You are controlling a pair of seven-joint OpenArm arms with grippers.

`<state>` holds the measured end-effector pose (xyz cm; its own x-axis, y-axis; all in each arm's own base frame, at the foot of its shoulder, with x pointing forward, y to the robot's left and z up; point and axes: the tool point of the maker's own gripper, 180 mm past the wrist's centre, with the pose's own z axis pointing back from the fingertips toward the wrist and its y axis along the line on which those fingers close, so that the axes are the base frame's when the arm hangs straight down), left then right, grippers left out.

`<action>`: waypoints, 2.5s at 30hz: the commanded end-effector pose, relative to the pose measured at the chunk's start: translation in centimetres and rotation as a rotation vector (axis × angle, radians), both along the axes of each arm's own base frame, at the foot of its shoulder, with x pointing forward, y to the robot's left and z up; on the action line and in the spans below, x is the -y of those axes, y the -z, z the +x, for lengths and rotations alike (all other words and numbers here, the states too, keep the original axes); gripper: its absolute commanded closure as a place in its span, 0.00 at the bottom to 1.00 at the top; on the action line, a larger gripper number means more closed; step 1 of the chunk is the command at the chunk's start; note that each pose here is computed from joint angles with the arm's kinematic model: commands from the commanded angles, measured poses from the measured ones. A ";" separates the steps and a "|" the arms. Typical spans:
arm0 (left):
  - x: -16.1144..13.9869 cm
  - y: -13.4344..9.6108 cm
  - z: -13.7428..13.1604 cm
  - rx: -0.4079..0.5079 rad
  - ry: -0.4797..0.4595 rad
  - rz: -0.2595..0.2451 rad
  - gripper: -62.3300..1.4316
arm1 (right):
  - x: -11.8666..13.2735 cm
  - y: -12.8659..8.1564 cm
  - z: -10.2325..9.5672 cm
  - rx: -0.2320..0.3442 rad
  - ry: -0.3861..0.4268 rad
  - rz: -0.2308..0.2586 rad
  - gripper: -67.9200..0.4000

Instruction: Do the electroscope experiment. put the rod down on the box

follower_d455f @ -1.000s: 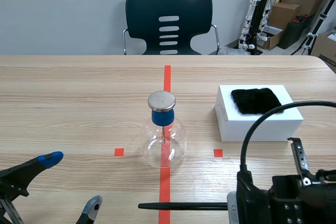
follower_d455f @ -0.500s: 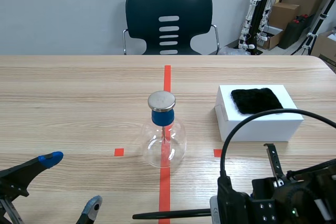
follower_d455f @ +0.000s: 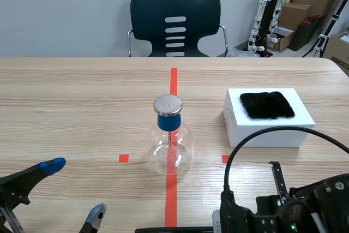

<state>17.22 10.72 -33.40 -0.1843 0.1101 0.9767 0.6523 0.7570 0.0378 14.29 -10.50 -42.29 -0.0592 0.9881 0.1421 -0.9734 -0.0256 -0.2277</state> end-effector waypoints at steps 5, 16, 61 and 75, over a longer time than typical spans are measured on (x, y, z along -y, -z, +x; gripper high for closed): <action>0.0 -0.7 0.1 0.025 0.000 -0.022 0.00 | -0.1 -0.7 1.8 0.043 -0.003 0.016 0.98; 0.0 -0.7 0.1 0.025 0.000 -0.022 0.00 | 0.0 -0.6 1.9 0.045 -0.002 0.012 0.98; 0.0 -0.7 0.1 0.025 0.000 -0.022 0.00 | 0.3 -0.6 1.9 0.045 0.002 -0.003 0.00; 0.0 -0.7 0.1 0.025 0.000 -0.022 0.00 | 0.3 -0.6 2.0 0.045 0.003 -0.005 0.00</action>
<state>17.22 10.72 -33.40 -0.1841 0.1104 0.9767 0.6524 0.7569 0.0374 15.59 -10.65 -42.03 -0.0615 0.9882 0.1400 -0.9671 -0.0243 -0.2531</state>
